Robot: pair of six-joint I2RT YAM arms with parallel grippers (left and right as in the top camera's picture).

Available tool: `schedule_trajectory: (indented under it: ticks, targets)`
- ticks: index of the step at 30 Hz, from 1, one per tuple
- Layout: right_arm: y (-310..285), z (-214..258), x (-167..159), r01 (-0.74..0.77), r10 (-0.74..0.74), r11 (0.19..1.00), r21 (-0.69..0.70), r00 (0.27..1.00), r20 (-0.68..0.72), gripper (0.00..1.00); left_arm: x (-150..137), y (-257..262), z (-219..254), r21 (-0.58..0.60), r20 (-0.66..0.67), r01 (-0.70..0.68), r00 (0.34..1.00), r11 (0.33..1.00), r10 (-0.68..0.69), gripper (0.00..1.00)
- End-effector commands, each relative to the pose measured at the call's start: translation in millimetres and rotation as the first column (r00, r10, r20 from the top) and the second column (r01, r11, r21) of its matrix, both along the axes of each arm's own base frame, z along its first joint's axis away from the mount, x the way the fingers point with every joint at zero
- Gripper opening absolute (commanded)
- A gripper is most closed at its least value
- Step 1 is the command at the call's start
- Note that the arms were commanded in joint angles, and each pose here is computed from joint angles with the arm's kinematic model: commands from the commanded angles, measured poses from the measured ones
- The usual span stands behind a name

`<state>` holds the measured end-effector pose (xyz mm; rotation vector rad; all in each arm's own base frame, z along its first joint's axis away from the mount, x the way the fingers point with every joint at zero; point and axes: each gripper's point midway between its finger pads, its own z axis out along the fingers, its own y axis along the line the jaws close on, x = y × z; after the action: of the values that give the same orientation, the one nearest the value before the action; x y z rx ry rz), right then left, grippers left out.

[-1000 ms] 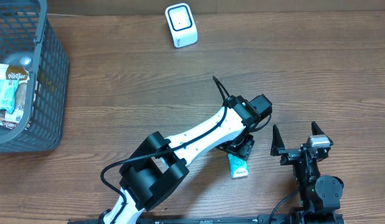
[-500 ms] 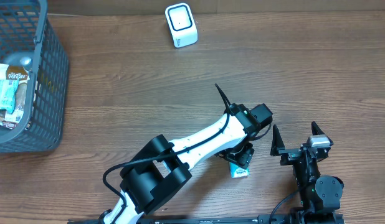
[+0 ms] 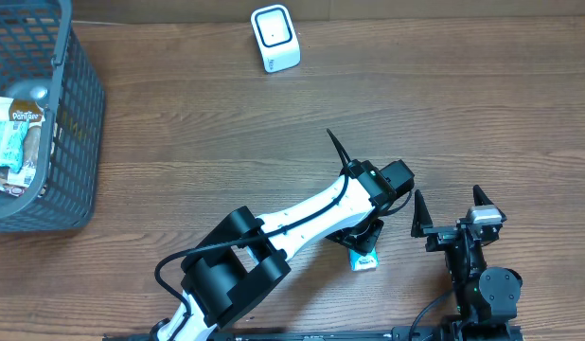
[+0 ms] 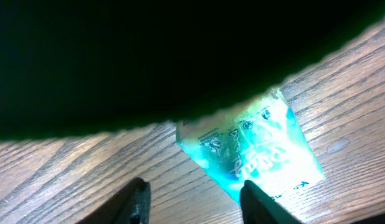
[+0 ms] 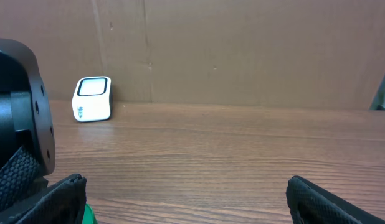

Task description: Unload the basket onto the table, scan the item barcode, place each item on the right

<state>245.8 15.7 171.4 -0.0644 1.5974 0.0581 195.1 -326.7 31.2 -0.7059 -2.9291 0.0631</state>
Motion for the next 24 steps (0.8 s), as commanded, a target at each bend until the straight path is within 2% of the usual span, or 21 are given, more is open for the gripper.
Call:
schedule_trajectory:
  ticks: [1,5,9,13,14,15,16,17,18,21,24]
  targets:
    - [-1.4,-1.8,0.4,0.006,-0.006,1.0,0.007,1.0,0.003,1.0,-3.2,10.6,-7.0,0.032,-0.033,-0.036,0.999,0.999,0.038,0.55]
    - [-1.4,-1.8,0.4,0.006,-0.006,1.0,0.007,1.0,0.003,1.0,14.0,7.6,4.8,0.027,0.041,-0.039,0.998,0.999,0.038,0.64]
    - [-1.3,-1.8,0.3,0.006,-0.006,1.0,0.007,1.0,0.003,1.0,31.0,-2.7,35.6,-0.037,0.128,-0.04,0.991,0.999,0.045,0.67]
    - [-1.4,-1.9,0.4,0.006,-0.006,1.0,0.007,1.0,0.002,1.0,37.5,-8.3,73.3,-0.12,0.198,-0.019,0.979,0.993,0.043,0.66]
    - [-1.4,-1.9,0.4,0.006,-0.006,1.0,0.007,1.0,0.002,1.0,37.3,-8.2,80.2,-0.133,0.207,-0.01,0.978,0.991,0.038,0.62]
    - [-1.4,-1.8,0.4,0.006,-0.006,1.0,0.007,1.0,0.003,1.0,36.9,-8.2,84.2,-0.14,0.213,-0.001,0.977,0.99,0.031,0.54]
    - [-1.4,-1.8,0.4,0.006,-0.006,1.0,0.007,1.0,0.003,1.0,35.4,-8.3,86.0,-0.143,0.213,0.014,0.977,0.99,0.017,0.34]
    - [-1.4,-1.9,0.4,0.006,-0.006,1.0,0.007,1.0,0.002,1.0,32.9,-8.5,86.0,-0.143,0.206,0.035,0.978,0.989,-0.005,0.07]
    - [-1.4,-1.8,0.4,0.006,-0.006,1.0,0.007,1.0,0.003,1.0,29.6,-8.9,83.7,-0.14,0.194,0.06,0.98,0.988,-0.032,0.04]
    - [-1.4,-1.8,0.4,0.006,-0.006,1.0,0.007,1.0,0.003,1.0,12.5,-17.2,70.7,-0.174,0.112,0.179,0.98,0.968,-0.162,0.04]
    - [-1.4,-1.8,0.4,0.006,-0.006,1.0,0.007,1.0,0.003,1.0,-16.2,-31.5,57.4,-0.273,0.001,0.331,0.939,0.903,-0.343,0.04]
